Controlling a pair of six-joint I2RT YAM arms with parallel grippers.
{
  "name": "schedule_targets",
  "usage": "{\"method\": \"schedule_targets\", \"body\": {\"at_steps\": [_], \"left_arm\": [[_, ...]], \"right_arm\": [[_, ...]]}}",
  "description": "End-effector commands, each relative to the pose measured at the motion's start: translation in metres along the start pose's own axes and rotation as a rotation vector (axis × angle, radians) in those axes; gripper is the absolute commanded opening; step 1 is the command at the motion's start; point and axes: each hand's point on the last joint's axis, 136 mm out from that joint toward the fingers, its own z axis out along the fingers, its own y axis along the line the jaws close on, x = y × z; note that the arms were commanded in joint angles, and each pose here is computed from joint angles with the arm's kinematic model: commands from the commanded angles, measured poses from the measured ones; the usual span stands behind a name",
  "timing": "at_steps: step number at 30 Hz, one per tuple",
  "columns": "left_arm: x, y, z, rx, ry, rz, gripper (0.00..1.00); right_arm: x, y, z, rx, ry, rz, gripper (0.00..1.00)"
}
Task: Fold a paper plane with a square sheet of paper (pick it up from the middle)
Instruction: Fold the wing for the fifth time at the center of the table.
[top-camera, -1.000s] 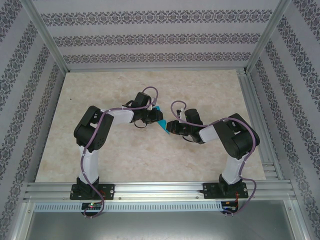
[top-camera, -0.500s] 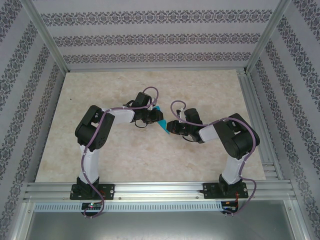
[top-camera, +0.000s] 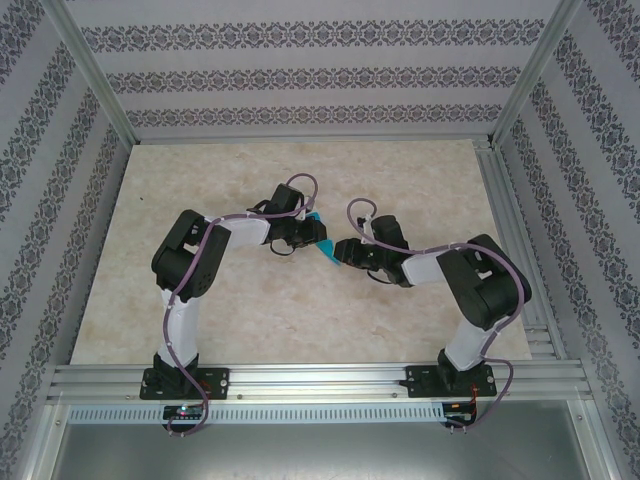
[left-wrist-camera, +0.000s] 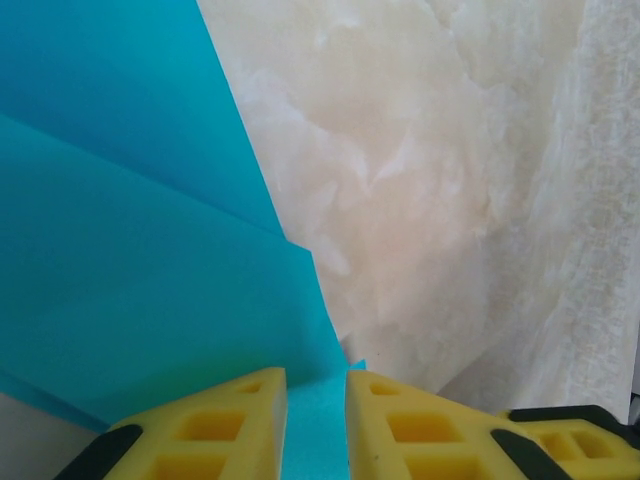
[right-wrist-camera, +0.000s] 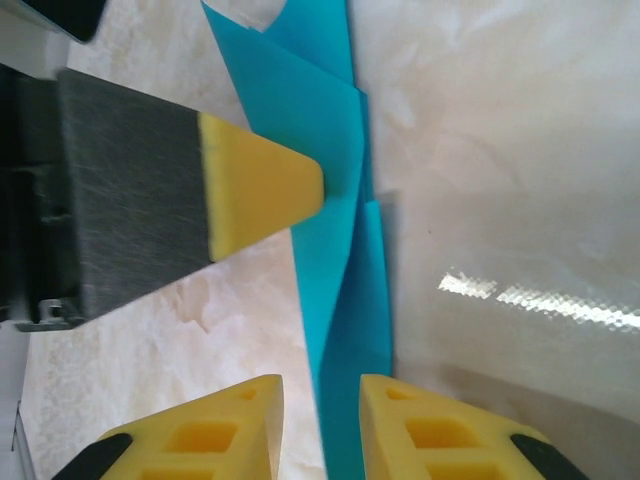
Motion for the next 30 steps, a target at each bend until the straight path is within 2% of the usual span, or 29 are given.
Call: {"method": "schedule_targets", "body": {"at_steps": [1,5,10,17,30], "left_arm": [[0.005,0.004,0.007,-0.027,0.024,0.010,0.24],[0.006,0.006,0.008,-0.034,0.028,0.008,0.24],[0.006,0.007,0.008,-0.038,0.029,0.004,0.24],[0.007,0.008,0.008,-0.040,0.031,0.002,0.23],[0.008,0.008,0.008,-0.042,0.031,0.000,0.23]], "right_arm": [[-0.013,0.008,-0.011,0.011,-0.044,0.003,0.28],[-0.016,0.017,-0.015,0.027,-0.060,-0.024,0.29],[-0.004,0.028,-0.002,0.068,0.020,-0.066,0.27],[0.005,0.019,0.013,0.109,0.079,-0.037,0.20],[0.018,-0.004,0.018,0.185,0.161,-0.004,0.18]]}}
